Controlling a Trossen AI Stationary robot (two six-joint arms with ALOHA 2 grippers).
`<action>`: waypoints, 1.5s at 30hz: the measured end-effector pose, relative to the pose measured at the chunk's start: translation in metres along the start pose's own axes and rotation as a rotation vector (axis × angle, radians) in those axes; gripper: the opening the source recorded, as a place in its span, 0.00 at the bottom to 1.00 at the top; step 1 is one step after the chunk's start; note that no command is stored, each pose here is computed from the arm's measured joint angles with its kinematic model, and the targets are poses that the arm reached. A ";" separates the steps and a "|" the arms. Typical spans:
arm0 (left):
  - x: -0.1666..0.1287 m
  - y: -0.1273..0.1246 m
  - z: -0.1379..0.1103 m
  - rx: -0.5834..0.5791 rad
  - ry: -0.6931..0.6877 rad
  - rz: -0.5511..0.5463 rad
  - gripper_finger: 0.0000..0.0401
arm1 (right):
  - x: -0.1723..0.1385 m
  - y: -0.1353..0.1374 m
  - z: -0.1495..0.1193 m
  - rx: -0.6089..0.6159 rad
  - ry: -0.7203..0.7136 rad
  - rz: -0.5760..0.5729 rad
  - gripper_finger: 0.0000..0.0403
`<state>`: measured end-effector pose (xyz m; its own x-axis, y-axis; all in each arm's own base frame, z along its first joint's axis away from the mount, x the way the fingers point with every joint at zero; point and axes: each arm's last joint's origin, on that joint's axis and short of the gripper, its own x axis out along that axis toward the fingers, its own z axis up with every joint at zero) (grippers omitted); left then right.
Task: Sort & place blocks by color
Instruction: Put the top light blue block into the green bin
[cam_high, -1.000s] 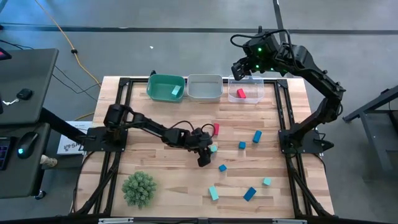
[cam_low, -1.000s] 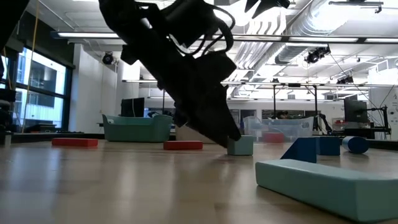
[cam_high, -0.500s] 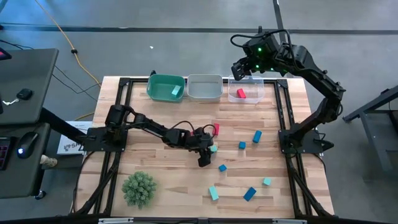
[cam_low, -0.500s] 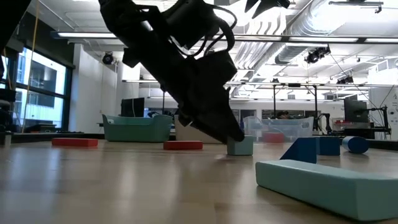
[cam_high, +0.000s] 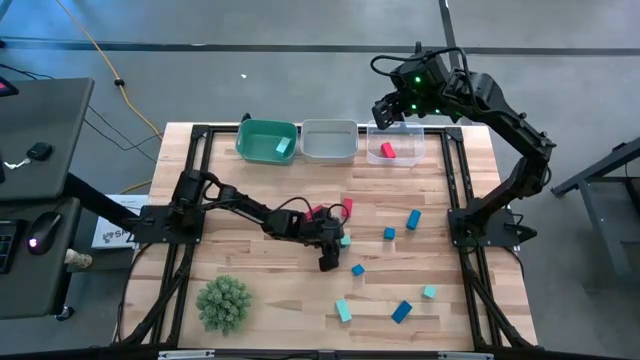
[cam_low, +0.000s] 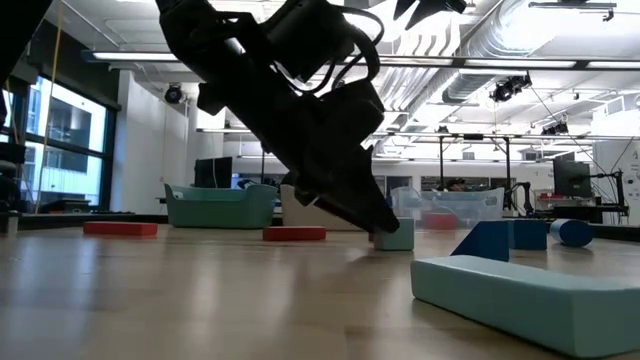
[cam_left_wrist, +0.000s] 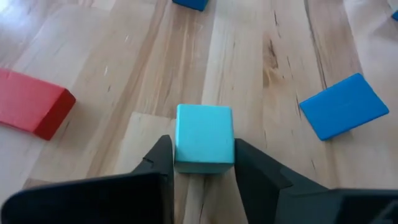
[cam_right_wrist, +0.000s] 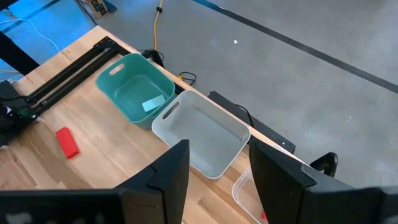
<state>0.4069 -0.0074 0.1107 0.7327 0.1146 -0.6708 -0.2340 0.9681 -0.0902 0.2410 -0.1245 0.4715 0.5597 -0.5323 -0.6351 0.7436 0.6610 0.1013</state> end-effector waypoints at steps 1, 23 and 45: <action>0.000 0.000 0.000 0.010 0.000 0.000 0.21 | 0.000 0.000 0.000 0.000 0.000 0.000 0.39; -0.001 -0.001 0.001 -0.008 0.006 -0.057 0.01 | 0.000 -0.001 -0.002 -0.004 0.017 -0.006 0.39; -0.055 0.057 0.056 -0.126 -0.118 0.001 0.00 | 0.000 -0.001 -0.004 -0.003 0.040 -0.013 0.39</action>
<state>0.3887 0.0541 0.1840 0.8008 0.1484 -0.5802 -0.3078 0.9331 -0.1861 0.2386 -0.1232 0.4684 0.5346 -0.5198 -0.6663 0.7500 0.6553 0.0905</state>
